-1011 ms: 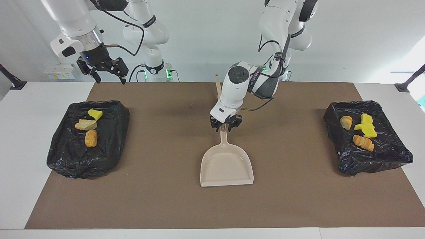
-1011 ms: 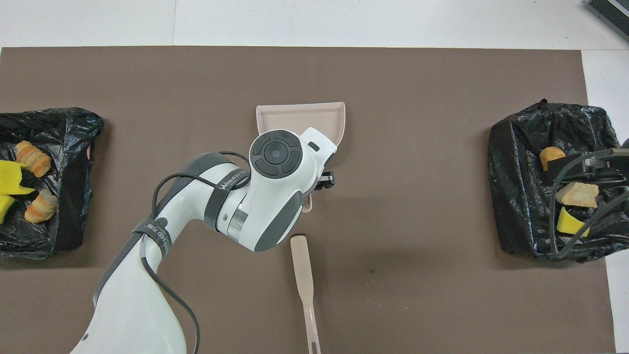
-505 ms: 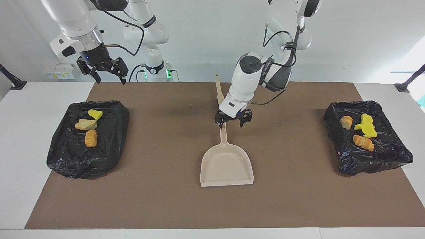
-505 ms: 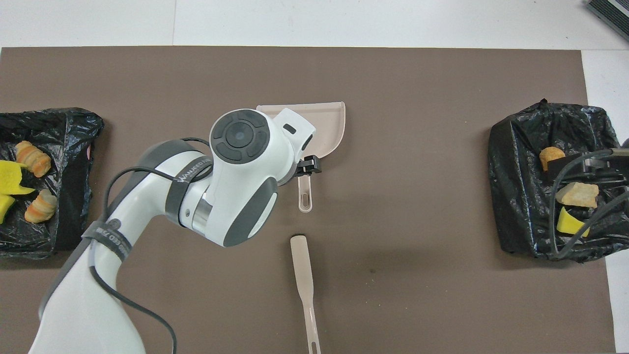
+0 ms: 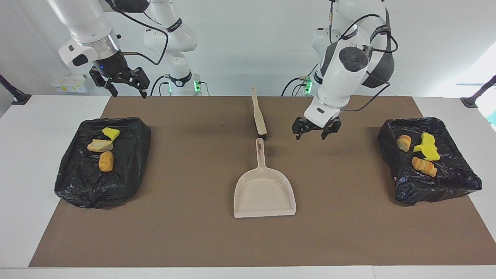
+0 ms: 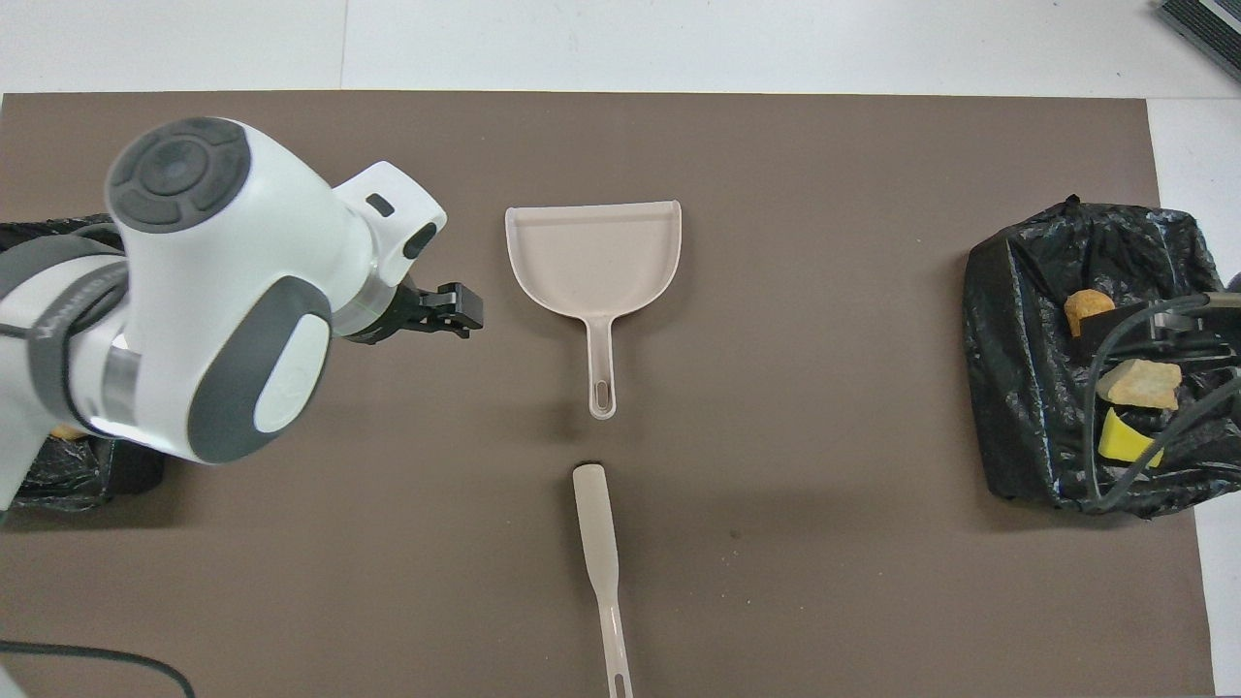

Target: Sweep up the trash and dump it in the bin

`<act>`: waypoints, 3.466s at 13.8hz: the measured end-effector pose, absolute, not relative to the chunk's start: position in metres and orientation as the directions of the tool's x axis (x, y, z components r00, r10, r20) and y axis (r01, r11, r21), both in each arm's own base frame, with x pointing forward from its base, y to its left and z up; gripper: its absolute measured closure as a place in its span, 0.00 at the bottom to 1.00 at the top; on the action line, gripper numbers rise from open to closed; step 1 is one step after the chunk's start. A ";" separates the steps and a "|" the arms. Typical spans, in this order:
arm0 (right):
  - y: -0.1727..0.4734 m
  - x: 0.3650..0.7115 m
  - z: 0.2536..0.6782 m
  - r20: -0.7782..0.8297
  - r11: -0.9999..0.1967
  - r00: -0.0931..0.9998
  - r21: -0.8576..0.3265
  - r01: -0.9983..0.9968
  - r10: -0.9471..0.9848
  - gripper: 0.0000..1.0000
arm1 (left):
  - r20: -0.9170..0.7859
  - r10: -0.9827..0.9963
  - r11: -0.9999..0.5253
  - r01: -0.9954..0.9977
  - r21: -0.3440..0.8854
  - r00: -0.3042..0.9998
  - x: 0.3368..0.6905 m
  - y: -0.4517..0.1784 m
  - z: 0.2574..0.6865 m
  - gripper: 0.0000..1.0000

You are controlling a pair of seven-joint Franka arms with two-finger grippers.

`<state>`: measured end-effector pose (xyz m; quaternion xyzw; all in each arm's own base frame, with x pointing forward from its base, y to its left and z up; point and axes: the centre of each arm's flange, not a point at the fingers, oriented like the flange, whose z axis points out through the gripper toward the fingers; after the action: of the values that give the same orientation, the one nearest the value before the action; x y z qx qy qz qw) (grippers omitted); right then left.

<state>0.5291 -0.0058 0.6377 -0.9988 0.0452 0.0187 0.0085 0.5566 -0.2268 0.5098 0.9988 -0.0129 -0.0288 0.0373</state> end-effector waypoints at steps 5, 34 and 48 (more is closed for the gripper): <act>-0.006 0.529 0.638 -0.038 -0.996 0.995 -0.015 -0.091 -0.090 0.00 | -0.121 -0.052 -0.996 -0.044 0.071 0.991 0.545 -0.151 0.520 0.00; -0.006 0.529 0.638 -0.038 -0.996 0.995 -0.015 -0.091 -0.090 0.00 | 0.018 -0.146 -0.989 -0.146 0.018 0.989 0.532 -0.024 0.657 0.00; -0.006 0.529 0.638 -0.038 -0.996 0.995 -0.015 -0.091 -0.090 0.00 | 0.027 -0.087 -0.996 -0.088 0.013 0.996 0.516 -0.044 0.663 0.00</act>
<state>0.5291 -0.0058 0.6376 -0.9988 0.0452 0.0187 0.0086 0.5156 -0.0437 0.6630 0.9989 -0.0438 0.0134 0.0070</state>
